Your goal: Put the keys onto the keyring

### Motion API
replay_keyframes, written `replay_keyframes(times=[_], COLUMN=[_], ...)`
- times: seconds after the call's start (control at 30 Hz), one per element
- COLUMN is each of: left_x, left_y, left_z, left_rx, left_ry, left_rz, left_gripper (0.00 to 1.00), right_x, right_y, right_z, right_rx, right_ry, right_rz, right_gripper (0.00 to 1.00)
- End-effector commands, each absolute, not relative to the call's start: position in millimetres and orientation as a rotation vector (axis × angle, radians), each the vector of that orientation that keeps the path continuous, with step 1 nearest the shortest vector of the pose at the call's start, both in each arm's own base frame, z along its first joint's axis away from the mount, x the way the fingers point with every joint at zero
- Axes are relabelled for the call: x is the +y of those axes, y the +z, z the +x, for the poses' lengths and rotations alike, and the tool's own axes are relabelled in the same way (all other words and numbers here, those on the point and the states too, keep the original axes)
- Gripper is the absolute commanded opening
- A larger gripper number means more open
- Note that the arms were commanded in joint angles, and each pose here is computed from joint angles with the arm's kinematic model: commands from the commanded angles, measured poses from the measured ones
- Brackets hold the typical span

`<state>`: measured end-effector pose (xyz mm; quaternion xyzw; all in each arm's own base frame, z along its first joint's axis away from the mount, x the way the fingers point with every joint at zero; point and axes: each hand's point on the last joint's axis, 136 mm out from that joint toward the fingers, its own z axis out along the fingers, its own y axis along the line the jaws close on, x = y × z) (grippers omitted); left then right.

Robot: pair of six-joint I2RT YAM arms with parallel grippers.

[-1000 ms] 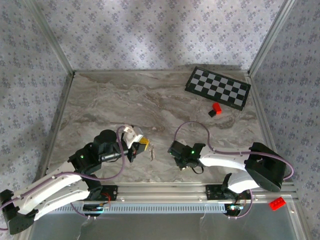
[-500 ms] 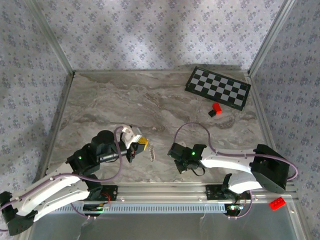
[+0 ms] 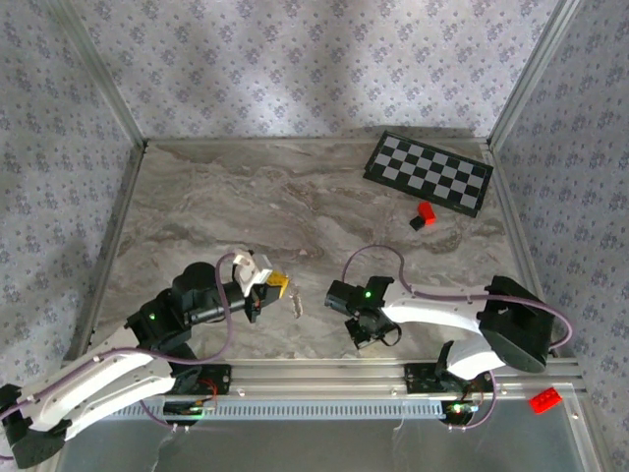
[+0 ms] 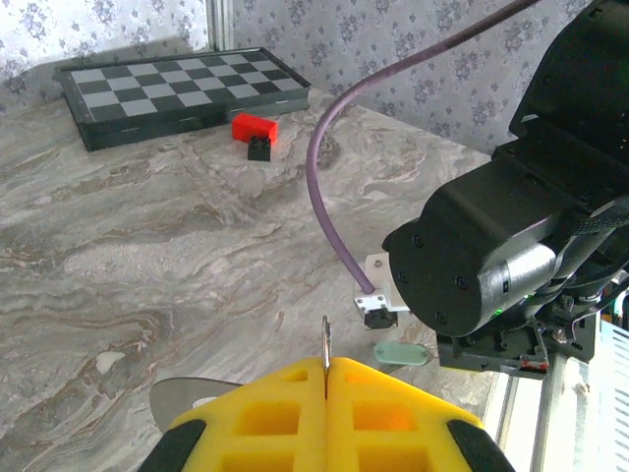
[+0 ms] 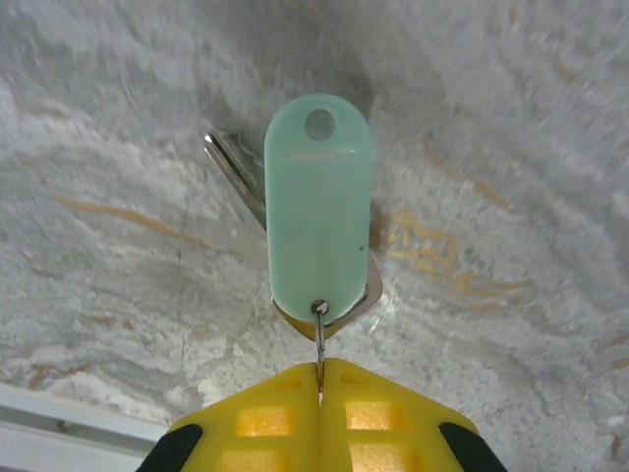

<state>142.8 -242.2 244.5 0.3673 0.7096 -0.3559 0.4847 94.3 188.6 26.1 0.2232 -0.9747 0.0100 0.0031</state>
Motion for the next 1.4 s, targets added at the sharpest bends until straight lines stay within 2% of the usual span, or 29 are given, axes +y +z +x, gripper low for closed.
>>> replay_keyframes(times=[0.0, 0.13, 0.23, 0.43, 0.57, 0.67, 0.77, 1.17, 1.37], left_x=[-245.7, -247.1, -247.6, -245.7, -245.2, -245.1, -245.5, -247.7, -248.6], left_y=[258.7, 253.9, 251.8, 254.0, 256.4, 257.7, 257.2, 255.7, 256.4], left_z=[142.1, 142.1, 140.5, 139.6, 139.1, 138.6, 138.5, 139.7, 139.5], left_rx=[1.661, 1.663, 1.662, 1.647, 1.64, 1.638, 1.638, 1.646, 1.643], left_ry=[-0.918, -0.929, -0.948, -0.953, -0.955, -0.957, -0.962, -0.959, -0.959], left_rz=[0.866, 0.862, 0.857, 0.847, 0.845, 0.847, 0.845, 0.852, 0.857], left_gripper=[0.0, 0.0, 0.0, 0.0, 0.0, 0.0, 0.0, 0.0, 0.0], right_x=[183.7, 185.2, 186.8, 189.5, 190.7, 189.4, 183.6, 186.1, 190.2], right_y=[27.8, 29.4, 32.2, 46.4, 55.9, 58.4, 53.0, 35.0, 30.2], right_z=[79.9, 86.4, 92.4, 103.7, 112.6, 110.5, 104.3, 98.9, 101.4], right_rx=[-2.955, -2.962, -2.982, -3.058, -3.144, -3.198, -3.221, -3.212, -3.195], right_ry=[0.059, 0.076, 0.072, 0.046, 0.018, -0.042, -0.08, -0.122, -0.088], right_rz=[0.698, 0.689, 0.676, 0.673, 0.663, 0.593, 0.546, 0.535, 0.568], right_gripper=[0.03, 0.03, 0.07, 0.31, 0.43, 0.49, 0.49, 0.3, 0.25])
